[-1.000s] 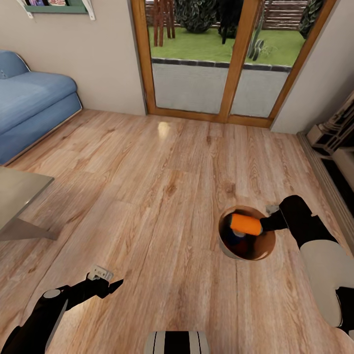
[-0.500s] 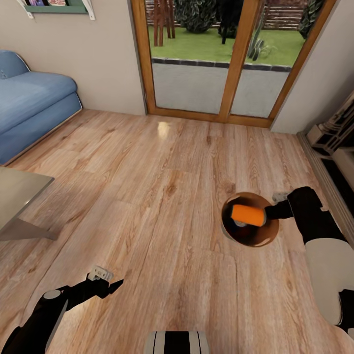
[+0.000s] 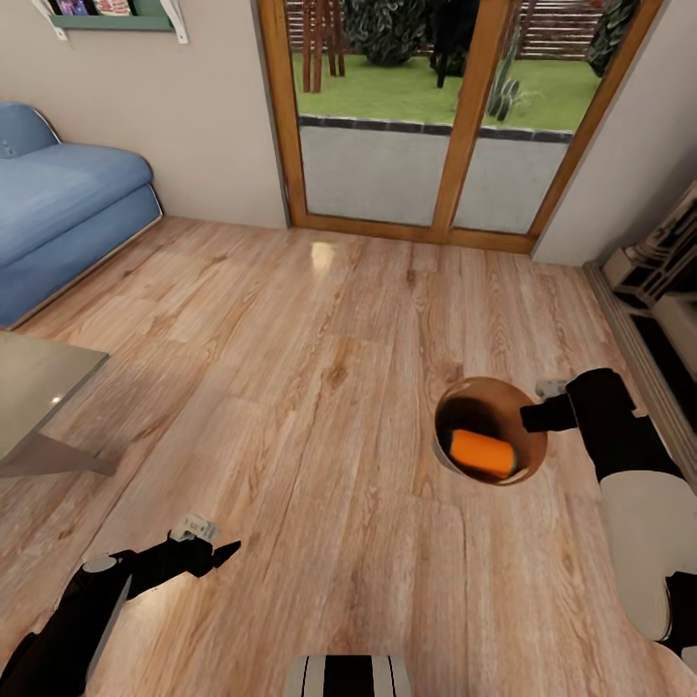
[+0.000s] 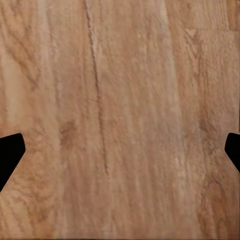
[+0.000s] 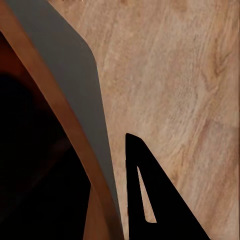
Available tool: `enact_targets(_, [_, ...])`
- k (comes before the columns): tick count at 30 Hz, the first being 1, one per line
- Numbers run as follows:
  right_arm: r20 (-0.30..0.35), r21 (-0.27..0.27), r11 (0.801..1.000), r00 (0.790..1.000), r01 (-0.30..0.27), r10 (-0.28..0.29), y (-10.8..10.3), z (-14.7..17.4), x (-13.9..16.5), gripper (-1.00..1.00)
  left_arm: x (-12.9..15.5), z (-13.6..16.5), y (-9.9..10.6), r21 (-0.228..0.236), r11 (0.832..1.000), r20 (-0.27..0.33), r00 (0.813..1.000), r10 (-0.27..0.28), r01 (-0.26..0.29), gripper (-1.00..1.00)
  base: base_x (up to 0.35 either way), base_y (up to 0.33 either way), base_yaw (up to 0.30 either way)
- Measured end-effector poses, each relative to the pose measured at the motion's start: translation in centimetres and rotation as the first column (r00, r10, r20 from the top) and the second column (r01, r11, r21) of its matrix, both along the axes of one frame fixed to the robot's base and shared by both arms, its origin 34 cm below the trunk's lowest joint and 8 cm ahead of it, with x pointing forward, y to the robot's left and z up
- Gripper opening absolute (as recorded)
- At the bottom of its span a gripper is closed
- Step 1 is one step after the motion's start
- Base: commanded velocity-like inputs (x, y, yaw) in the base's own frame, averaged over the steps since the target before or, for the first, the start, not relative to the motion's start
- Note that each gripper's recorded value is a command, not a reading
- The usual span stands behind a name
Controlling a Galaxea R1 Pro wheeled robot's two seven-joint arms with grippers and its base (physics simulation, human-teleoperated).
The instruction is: Put the three can of soda from the living room inside the tash can in the kitchen.
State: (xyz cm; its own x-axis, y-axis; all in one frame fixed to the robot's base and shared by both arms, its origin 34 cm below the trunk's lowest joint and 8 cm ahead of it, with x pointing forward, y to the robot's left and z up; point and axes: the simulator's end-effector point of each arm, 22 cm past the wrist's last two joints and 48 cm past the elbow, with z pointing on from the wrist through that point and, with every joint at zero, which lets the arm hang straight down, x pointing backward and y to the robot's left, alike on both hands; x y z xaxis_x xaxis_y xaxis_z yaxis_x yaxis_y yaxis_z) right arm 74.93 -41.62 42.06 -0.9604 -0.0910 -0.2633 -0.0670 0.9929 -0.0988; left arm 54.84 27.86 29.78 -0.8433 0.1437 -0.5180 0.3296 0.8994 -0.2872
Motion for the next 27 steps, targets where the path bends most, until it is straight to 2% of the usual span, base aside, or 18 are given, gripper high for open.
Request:
enact_targets(5, [0.015, 0.007, 1.000, 1.000, 0.000, 0.000, 0.2, 0.4, 0.3, -1.00, 2.7, 3.6, 0.2, 0.015, 1.000, 0.013, 1.000, 0.022, -0.022, 1.00, 0.000, 0.000, 0.000])
enact_targets(15, [0.015, -0.013, 1.000, 1.000, -0.005, 0.005, 0.0, 0.5, 0.3, -1.00, 2.8, 4.0, 0.1, 0.019, 1.000, 0.011, 1.000, 0.021, -0.022, 1.00, 0.000, 0.000, 0.000])
enact_targets(18, [0.011, -0.006, 1.000, 1.000, -0.003, 0.003, 0.0, 0.3, 0.2, -1.00, 1.7, 2.7, 0.3, 0.017, 0.999, -0.026, 0.999, 0.031, -0.031, 1.00, 0.000, 0.000, 0.000])
enact_targets(23, [0.003, -0.001, 1.000, 1.000, -0.005, 0.005, 0.2, 0.1, 0.0, -1.00, -0.3, 0.1, 0.4, 0.010, 1.000, -0.050, 0.998, 0.024, -0.024, 1.00, 0.000, 0.000, 0.000])
enact_targets(27, [-0.029, 0.010, 1.000, 1.000, -0.002, 0.002, 0.4, -1.9, -1.0, -1.00, -1.8, -2.1, 0.3, 0.002, 1.000, -0.068, 0.997, 0.023, -0.023, 1.00, 0.000, 0.000, 0.000])
